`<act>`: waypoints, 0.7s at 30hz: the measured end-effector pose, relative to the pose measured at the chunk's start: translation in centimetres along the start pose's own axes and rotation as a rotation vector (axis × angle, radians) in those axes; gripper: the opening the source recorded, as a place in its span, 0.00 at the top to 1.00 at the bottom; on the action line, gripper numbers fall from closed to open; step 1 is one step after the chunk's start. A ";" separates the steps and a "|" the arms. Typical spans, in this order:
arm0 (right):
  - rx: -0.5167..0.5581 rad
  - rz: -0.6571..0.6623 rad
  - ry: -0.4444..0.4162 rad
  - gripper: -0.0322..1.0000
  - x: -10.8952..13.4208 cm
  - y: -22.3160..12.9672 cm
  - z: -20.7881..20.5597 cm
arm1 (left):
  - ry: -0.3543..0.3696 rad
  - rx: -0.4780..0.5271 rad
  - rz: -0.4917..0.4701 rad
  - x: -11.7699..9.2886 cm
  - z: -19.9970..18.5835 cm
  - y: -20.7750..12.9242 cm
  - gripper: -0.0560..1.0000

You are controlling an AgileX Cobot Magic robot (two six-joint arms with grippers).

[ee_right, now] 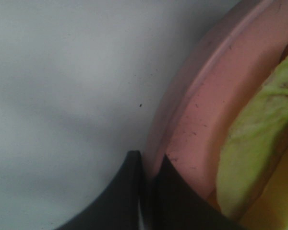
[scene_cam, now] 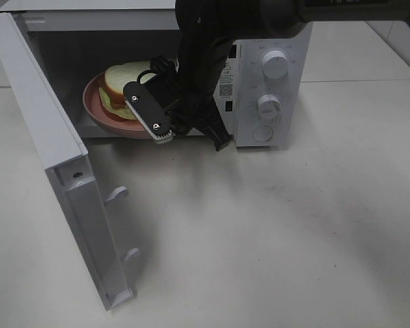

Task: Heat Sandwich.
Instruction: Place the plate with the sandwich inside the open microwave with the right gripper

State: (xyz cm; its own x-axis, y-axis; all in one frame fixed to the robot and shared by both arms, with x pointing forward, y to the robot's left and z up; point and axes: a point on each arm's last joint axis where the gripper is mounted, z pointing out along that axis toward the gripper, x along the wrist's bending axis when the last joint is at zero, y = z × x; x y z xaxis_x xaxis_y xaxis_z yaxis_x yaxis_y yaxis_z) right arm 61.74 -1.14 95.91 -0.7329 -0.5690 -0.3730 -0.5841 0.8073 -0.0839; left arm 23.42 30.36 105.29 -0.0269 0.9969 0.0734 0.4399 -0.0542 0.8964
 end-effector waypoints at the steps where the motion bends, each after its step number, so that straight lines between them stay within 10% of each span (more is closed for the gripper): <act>1: 0.006 0.005 -0.002 0.91 -0.2 0.0 0.1 | 0.000 0.000 0.000 0.0 0.0 0.0 0.01; 21: 0.027 0.063 -0.060 0.91 -3.2 0.0 2.3 | 0.000 0.000 0.000 0.0 0.0 0.0 0.01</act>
State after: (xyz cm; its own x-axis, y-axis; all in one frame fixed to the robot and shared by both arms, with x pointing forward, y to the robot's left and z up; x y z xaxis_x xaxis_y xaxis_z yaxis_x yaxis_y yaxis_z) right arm 64.86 0.97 95.01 -0.7450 -0.5075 -0.4329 -0.5274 0.8455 -0.0835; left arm 23.42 30.36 105.29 -0.0269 0.9969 0.0734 0.4399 -0.0542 0.8964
